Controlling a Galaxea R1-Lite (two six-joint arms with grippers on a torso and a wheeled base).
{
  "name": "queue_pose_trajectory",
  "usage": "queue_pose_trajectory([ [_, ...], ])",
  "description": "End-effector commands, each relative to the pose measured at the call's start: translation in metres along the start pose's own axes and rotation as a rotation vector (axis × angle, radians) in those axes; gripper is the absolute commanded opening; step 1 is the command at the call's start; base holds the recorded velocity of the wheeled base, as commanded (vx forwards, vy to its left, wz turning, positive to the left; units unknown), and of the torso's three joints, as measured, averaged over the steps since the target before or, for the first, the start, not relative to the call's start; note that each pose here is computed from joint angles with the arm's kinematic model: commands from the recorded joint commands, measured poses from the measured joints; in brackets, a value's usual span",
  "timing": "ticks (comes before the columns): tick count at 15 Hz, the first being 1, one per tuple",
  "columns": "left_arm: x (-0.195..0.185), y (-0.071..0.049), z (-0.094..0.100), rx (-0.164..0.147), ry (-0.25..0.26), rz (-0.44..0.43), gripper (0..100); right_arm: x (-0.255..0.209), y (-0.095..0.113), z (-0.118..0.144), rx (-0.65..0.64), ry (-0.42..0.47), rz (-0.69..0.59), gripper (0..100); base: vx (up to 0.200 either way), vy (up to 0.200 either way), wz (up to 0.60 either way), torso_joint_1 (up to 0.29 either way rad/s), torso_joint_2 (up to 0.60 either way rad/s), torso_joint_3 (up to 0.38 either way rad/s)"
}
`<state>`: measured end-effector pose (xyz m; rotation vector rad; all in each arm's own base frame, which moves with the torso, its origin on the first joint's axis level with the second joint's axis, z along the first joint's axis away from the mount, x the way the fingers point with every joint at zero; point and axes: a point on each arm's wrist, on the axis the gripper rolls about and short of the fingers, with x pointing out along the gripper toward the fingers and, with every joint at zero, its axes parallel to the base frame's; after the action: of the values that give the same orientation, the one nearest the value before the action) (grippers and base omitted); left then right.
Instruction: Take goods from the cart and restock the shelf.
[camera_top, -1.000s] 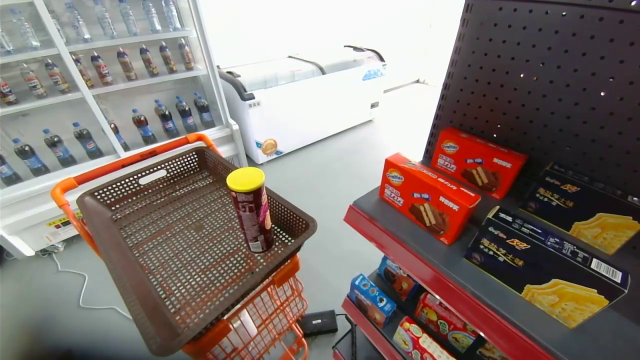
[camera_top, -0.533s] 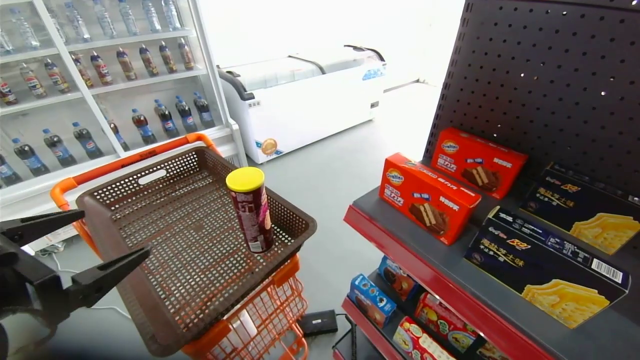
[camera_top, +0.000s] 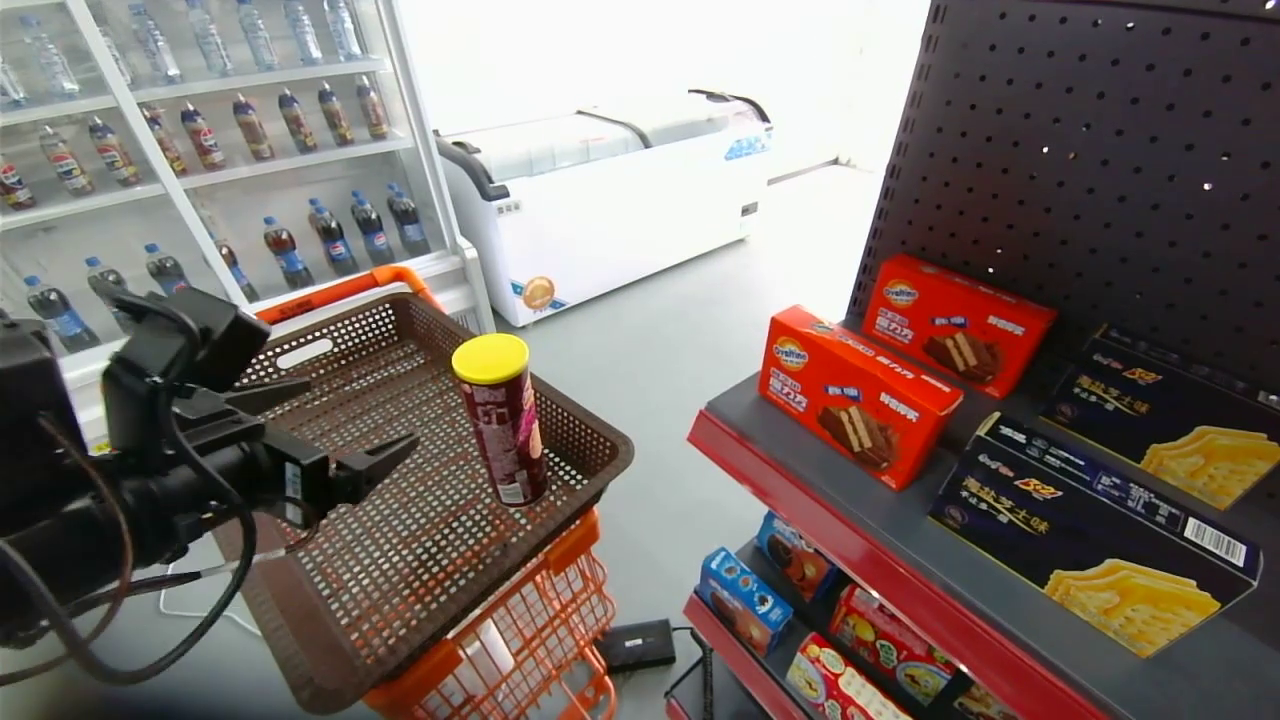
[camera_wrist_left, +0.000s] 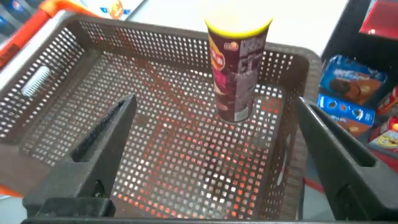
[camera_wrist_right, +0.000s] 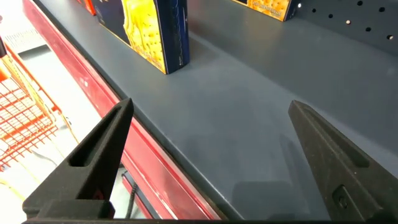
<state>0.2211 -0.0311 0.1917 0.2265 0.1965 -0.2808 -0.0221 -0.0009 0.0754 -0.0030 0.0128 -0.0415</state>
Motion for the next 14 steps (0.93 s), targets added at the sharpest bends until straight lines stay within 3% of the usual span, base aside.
queue_pose_trajectory([
  [1,0.034,-0.003,-0.024,-0.006,0.091,-0.03,100,0.0,0.0,0.0,0.0,0.001,0.0,100,0.0,0.0,0.0,0.0,0.0,0.0],
  [5,0.059,-0.02,-0.032,0.009,0.101,-0.096,100,0.0,0.0,0.0,0.0,0.001,0.0,100,0.0,0.0,0.0,0.0,0.0,0.0],
  [9,0.081,-0.019,-0.039,0.003,0.12,-0.095,100,0.0,0.0,0.0,0.0,0.001,0.0,100,0.0,0.0,0.0,0.0,0.0,0.0],
  [14,0.132,-0.015,-0.036,0.006,0.047,-0.079,100,0.0,0.0,0.0,0.0,0.001,0.0,100,0.0,0.0,0.0,0.0,0.0,0.0],
])
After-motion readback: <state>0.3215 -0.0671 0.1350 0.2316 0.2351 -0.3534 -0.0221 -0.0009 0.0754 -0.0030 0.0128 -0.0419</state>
